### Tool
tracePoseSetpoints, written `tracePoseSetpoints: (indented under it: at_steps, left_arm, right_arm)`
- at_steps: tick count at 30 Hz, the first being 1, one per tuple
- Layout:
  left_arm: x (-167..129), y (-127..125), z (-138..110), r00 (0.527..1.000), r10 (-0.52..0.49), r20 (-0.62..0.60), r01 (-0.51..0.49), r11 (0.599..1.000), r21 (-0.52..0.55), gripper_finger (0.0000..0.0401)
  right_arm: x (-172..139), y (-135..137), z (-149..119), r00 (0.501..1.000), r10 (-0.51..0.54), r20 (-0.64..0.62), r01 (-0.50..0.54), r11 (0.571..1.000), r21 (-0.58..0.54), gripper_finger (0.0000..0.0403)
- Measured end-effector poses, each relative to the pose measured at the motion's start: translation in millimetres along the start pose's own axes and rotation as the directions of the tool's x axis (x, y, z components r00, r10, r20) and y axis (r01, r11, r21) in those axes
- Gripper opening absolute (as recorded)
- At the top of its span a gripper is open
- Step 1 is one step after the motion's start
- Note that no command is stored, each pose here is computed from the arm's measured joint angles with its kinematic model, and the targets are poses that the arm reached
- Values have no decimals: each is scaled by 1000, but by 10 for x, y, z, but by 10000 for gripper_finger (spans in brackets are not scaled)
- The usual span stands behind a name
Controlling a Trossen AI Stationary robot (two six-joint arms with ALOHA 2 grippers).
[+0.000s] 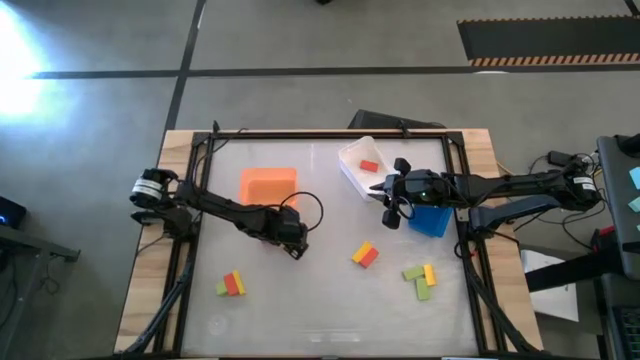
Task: Sort & place blocks by color
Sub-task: Put the yellow block into the orange bin
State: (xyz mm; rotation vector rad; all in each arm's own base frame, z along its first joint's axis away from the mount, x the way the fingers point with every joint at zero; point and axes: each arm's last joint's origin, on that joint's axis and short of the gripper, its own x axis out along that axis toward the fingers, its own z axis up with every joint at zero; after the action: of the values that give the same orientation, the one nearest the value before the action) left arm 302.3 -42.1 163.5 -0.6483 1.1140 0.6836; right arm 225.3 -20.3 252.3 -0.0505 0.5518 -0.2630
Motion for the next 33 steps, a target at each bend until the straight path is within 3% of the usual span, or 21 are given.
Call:
tracePoseSetpoints:
  at_steps: [12,18,24,29,33]
  left_arm:
    - [177,-25,-48,998,23,-65,-16,994,112,171]
    - [155,-32,-47,998,8,-64,2,990,143,121]
    - [81,-28,-60,997,-10,-82,25,982,188,117]
    - [-262,-116,23,987,-152,-61,162,956,245,117]
    - [-678,-122,105,957,-287,-49,283,875,393,117]
  right_arm:
    - [0,0,1,1000,0,1,0,1000,14,76]
    - [0,0,1,1000,0,1,0,1000,19,74]
    - [0,0,1,1000,0,1,0,1000,19,68]
    - [0,0,-3,1000,0,-3,1,1000,28,73]
    - [0,0,-4,1000,0,-5,0,1000,26,69]
